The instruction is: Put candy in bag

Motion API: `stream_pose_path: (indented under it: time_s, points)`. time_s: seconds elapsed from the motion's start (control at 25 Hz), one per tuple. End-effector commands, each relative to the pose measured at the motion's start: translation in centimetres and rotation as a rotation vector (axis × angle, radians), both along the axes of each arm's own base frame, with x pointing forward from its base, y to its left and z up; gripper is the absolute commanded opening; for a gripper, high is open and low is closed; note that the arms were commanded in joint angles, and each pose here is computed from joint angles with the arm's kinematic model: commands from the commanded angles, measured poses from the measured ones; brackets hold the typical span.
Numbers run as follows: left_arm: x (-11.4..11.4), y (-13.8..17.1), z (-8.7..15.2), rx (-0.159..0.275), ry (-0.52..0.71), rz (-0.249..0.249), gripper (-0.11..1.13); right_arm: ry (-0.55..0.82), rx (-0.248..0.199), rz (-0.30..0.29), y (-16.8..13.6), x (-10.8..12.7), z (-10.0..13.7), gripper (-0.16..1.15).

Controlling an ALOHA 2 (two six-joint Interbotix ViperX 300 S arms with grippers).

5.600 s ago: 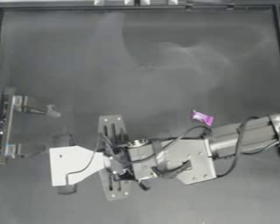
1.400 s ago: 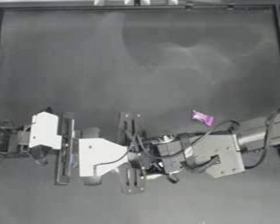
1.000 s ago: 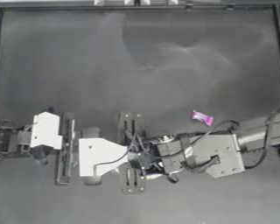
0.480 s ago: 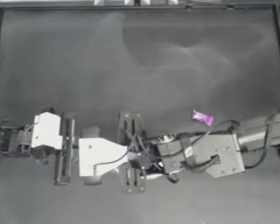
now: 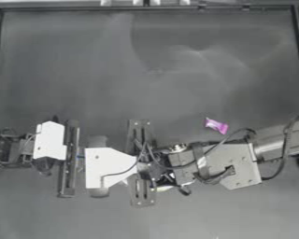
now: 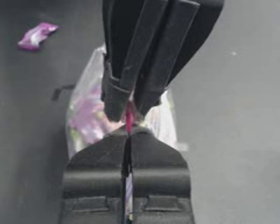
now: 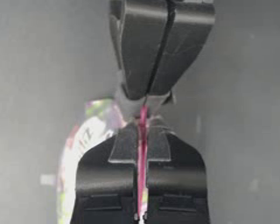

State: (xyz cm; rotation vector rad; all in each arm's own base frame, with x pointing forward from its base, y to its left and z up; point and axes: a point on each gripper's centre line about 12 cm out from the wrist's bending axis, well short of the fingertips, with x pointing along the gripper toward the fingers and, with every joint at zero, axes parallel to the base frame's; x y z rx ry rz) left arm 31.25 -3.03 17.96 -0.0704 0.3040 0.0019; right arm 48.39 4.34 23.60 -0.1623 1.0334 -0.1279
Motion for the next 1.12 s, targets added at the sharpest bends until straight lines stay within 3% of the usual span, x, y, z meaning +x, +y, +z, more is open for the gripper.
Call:
stream_pose_path:
  time_s: [0.04,1.12]
  points:
    - [0.1,-0.1,2.0,-0.005,-0.066,-0.004,0.07,-0.045,0.011,0.001,0.0,-0.6,2.2,0.04]
    - [0.0,-0.2,2.1,-0.004,-0.073,-0.007,0.07,0.026,0.058,-0.101,-0.6,-5.2,0.0,0.04]
